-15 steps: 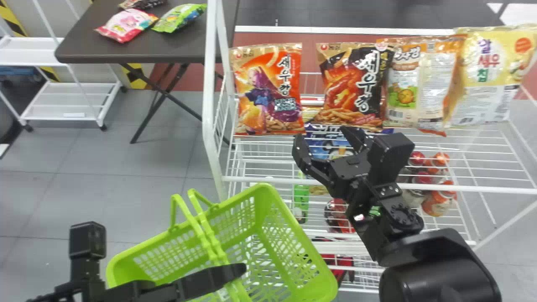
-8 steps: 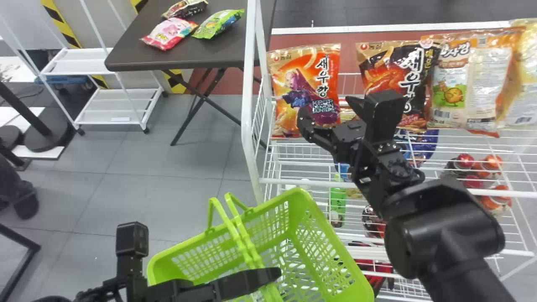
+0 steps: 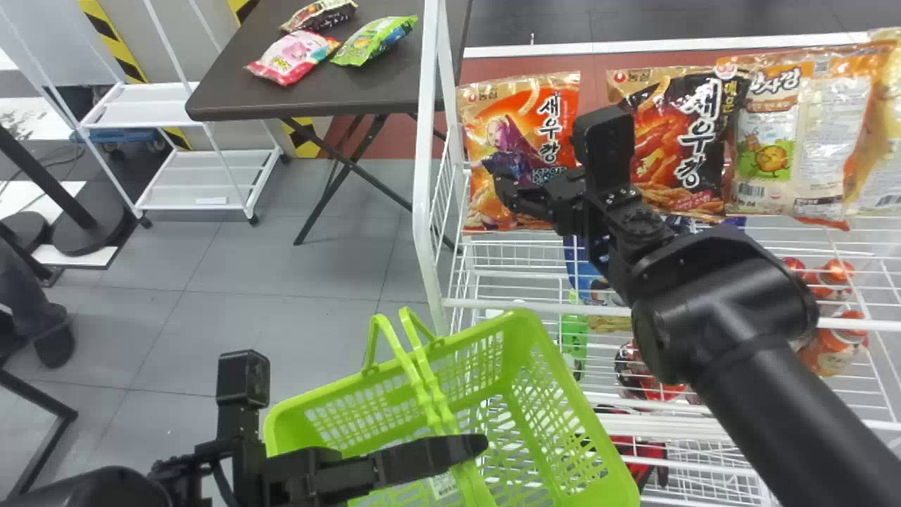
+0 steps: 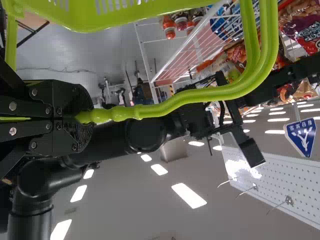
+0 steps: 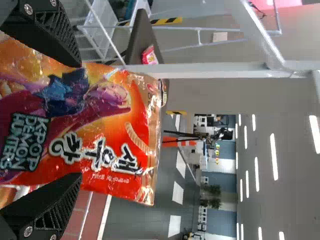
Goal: Hold basket handle with left hand then pick Saewookkang with right hand and place into basket
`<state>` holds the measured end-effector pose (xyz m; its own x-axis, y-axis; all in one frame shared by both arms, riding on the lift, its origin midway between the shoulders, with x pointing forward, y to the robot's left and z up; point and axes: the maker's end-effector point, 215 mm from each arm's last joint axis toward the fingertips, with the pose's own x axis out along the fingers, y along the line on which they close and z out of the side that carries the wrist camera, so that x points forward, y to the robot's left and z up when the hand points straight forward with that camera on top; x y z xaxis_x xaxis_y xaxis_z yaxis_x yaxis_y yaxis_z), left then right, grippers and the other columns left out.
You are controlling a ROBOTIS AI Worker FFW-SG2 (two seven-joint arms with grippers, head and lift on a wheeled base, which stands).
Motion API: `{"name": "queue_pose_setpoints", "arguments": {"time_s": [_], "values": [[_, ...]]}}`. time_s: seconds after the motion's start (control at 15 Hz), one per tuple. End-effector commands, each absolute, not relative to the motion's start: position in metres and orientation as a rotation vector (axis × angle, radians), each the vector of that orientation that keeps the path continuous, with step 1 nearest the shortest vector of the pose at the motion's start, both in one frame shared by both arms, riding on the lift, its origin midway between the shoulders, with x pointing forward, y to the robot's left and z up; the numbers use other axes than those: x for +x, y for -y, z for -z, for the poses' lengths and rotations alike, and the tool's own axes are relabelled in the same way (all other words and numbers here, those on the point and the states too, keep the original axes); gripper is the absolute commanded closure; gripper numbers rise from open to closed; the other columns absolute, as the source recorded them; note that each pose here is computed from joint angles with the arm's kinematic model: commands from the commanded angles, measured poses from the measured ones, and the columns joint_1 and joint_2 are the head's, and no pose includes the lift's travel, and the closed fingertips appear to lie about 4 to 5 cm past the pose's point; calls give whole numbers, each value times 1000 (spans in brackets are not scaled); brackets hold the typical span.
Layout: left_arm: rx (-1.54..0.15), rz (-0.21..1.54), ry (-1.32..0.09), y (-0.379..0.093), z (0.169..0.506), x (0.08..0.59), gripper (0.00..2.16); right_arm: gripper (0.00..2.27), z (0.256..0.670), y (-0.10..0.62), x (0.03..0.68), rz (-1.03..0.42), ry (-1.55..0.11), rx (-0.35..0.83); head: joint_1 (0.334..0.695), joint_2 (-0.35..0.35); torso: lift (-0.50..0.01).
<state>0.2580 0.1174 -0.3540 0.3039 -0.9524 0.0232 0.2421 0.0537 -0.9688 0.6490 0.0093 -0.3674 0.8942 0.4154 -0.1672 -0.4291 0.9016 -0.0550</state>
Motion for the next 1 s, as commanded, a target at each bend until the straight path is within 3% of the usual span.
{"name": "queue_pose_setpoints", "arguments": {"time_s": [0.0,0.2,0.27,0.4,0.47,0.87,0.93], "values": [[-1167,1075,-836,-116,355,255,2155,90,369,-18,651,-476,-160,-116,695,156,-13],[-1166,1079,-843,-113,356,255,2155,596,372,-28,648,-533,-168,-122,695,167,-13],[-1172,1077,-843,-113,358,257,2155,961,372,-32,645,-559,-169,-122,695,170,-13],[-1171,1078,-844,-113,358,257,2155,1953,377,-30,645,-555,-180,-120,695,177,-13],[-1172,1078,-843,-113,357,258,2155,2253,379,-26,647,-534,-183,-121,695,177,-13],[-1171,1074,-845,-115,359,260,2155,2253,384,-17,641,-513,-176,-116,695,166,-13],[-1173,1072,-846,-116,360,261,2155,2253,370,-20,635,-514,-154,-104,695,164,-13]]}}
